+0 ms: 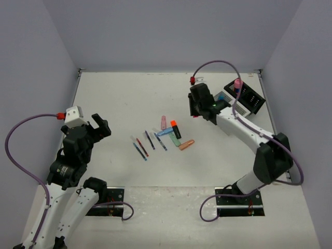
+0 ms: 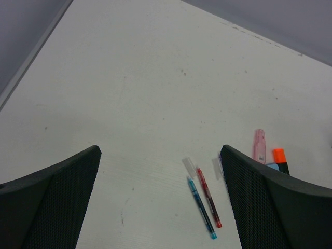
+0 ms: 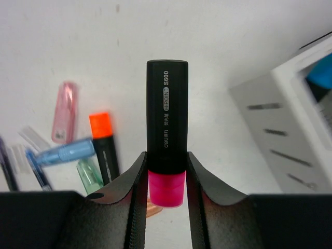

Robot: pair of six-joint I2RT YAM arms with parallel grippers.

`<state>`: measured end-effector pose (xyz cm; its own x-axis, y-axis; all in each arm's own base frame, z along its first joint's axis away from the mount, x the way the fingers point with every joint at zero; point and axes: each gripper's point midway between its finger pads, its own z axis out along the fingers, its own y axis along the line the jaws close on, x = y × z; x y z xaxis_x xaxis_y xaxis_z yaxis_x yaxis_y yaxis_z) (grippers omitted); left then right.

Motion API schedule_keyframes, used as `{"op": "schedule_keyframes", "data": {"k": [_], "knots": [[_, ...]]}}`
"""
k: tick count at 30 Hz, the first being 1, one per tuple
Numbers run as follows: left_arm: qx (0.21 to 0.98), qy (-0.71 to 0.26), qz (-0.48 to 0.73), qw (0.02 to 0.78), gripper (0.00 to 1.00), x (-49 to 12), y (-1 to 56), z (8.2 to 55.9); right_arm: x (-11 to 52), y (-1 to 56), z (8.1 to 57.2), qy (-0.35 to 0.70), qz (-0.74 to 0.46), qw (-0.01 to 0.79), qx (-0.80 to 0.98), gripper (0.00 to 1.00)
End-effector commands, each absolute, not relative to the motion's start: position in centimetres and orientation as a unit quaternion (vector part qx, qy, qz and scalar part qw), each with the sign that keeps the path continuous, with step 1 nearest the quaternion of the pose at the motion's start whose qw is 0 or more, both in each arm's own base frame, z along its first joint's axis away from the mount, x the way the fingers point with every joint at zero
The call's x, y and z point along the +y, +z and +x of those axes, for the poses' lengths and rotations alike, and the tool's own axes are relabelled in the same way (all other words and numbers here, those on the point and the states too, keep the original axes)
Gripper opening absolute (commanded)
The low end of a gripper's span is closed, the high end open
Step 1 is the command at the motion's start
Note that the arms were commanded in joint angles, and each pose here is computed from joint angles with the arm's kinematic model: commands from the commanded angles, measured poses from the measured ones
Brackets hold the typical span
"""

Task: Sort the stationery into containers
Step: Pick up the pen from the center of the board, then place the pen in the storage box.

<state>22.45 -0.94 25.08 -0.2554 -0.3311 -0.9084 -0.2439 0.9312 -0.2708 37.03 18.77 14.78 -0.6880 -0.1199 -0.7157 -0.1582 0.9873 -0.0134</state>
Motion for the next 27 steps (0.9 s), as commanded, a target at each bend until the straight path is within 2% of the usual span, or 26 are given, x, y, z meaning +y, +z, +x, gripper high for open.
{"op": "schedule_keyframes", "data": {"k": [1,5,8,20,25,27], "knots": [[0.784,-0.042,-0.171,0.595,1.00,-1.2,25.6,22.8,11.7,21.5,40.1,0.002,0.045,0.502,0.864,0.00],[0.784,-0.043,-0.171,0.595,1.00,-1.3,25.6,22.9,6.7,23.3,42.2,-0.028,0.090,0.526,0.845,0.00],[0.784,-0.043,-0.170,0.595,1.00,-1.3,25.6,22.9,5.4,22.5,43.4,-0.042,0.096,0.515,0.851,0.00],[0.784,-0.043,-0.169,0.595,1.00,-1.3,25.6,22.8,3.6,18.2,45.3,-0.070,0.115,0.474,0.870,0.10],[0.783,-0.044,-0.170,0.597,1.00,-1.3,25.7,22.7,3.3,18.0,45.2,-0.078,0.116,0.471,0.871,0.26],[0.783,-0.044,-0.170,0.597,1.00,-1.3,25.7,22.8,3.3,17.9,45.3,-0.079,0.116,0.468,0.872,0.36]]}}
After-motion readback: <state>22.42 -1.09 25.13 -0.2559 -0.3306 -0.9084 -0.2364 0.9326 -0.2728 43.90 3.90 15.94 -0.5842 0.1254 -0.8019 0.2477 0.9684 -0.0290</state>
